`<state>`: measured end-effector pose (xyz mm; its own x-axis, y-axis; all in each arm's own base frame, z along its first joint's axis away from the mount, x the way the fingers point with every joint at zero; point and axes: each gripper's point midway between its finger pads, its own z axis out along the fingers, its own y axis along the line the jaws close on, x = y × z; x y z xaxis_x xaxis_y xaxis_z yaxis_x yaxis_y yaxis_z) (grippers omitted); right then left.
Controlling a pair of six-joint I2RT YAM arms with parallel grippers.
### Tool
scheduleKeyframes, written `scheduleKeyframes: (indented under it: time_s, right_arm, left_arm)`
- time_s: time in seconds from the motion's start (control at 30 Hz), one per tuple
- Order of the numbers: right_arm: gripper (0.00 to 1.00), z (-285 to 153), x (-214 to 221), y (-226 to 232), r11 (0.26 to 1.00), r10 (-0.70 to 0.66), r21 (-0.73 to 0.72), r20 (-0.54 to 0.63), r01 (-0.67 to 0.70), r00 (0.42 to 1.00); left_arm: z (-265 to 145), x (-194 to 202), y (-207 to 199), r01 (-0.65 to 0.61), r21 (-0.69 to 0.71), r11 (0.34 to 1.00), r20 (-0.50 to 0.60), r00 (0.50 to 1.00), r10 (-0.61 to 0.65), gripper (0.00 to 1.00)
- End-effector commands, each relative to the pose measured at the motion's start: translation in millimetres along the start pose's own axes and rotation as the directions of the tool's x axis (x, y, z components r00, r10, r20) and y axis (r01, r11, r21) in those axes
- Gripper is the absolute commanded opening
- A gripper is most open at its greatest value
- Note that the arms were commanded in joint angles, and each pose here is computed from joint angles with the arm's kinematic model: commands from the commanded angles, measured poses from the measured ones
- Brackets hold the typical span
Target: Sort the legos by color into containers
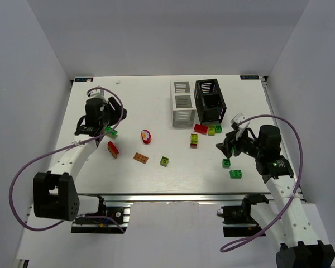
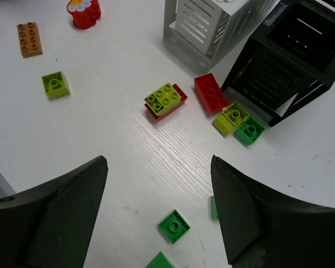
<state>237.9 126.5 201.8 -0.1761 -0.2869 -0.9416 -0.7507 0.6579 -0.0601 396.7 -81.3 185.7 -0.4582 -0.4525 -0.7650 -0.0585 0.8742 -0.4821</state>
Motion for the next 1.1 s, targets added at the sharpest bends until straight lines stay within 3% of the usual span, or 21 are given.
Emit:
scheduleKeyframes:
  time_s: [0.0,0.13,0.43,0.87,1.07]
  right_arm:
    - [0.83,-4.5,-14.9,-8.4,0.997,-0.054,0.063,-0.009,0.054,0.999]
    - [0.89,-3.7,-16.9,-8.8,0.989,-0.102,0.103,-0.014,0.103,0.995]
    - [0.90,9.3,-8.4,0.2,0.986,-0.140,0.086,-0.065,0.145,0.988]
    - [0.89,16.7,-2.3,2.8,0.983,-0.157,0.078,-0.092,0.164,0.983]
    - [0.89,17.8,0.1,2.9,0.983,-0.157,0.074,-0.101,0.165,0.982]
  left_arm:
    - [2.3,4.5,37.6,-0.059,-0.196,0.979,-0.039,0.998,0.053,0.76]
    - [10.8,15.3,62.1,-0.093,-0.299,0.950,-0.080,0.994,0.072,0.85]
    - [27.8,35.1,113.9,-0.095,-0.564,0.820,-0.161,0.987,0.003,0.87]
    - [43.9,46.9,123.5,-0.093,-0.584,0.807,-0.204,0.978,-0.034,0.90]
    - [47.8,49.9,131.4,-0.067,-0.581,0.811,-0.208,0.976,-0.068,0.87]
